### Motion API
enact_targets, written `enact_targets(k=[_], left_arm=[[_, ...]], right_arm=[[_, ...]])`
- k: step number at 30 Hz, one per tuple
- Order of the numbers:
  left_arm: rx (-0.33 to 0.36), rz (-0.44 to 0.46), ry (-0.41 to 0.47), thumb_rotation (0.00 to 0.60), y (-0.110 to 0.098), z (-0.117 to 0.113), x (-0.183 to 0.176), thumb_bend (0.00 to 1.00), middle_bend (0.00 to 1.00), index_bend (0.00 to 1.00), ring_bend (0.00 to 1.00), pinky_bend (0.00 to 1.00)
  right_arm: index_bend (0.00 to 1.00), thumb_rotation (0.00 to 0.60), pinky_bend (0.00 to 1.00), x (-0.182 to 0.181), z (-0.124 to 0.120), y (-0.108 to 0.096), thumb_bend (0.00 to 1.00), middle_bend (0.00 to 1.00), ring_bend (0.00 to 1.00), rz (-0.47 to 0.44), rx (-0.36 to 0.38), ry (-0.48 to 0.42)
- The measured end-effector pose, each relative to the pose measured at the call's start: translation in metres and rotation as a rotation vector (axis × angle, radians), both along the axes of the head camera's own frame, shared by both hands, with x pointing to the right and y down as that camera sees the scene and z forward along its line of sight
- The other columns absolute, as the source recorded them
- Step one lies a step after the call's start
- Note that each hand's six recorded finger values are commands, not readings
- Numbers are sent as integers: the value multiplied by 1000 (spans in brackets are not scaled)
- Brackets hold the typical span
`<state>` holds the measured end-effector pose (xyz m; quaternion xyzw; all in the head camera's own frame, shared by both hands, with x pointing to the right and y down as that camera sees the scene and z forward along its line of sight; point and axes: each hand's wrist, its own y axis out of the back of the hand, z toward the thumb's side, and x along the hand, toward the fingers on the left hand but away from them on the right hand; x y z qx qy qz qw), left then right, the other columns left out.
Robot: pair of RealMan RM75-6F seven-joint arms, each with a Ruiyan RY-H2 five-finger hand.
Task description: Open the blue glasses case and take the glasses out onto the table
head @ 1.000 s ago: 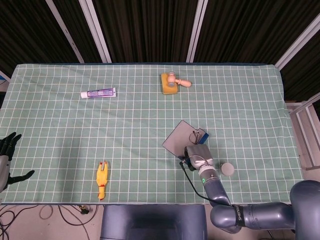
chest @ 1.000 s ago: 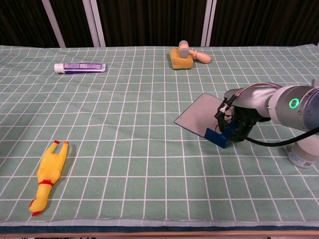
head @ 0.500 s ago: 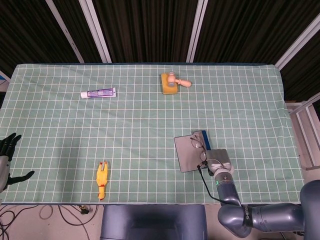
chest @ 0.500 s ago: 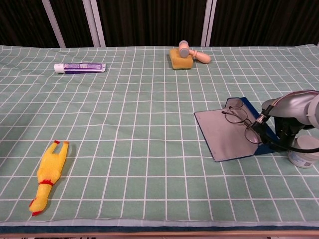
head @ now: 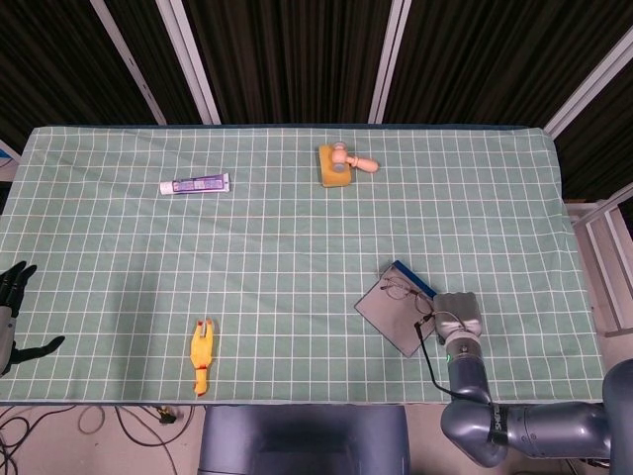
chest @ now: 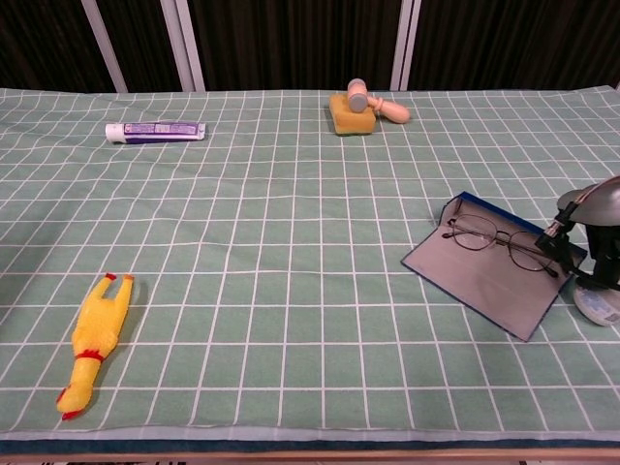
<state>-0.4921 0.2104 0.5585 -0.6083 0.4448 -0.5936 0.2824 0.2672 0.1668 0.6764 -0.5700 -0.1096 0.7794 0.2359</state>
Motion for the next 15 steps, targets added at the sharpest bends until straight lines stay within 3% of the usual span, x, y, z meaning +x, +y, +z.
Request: enact_targets(k=[7, 15], left_arm=[[1, 2, -1, 600, 0, 0, 0, 0, 0, 0, 0, 0], [3, 0, -1, 600, 0, 0, 0, 0, 0, 0, 0, 0]], right_arm=[[469, 600, 914, 22, 9, -3, 448, 925, 1000, 56, -19, 63], [421, 600, 914, 27, 14, -16, 448, 924, 1000, 92, 15, 58]])
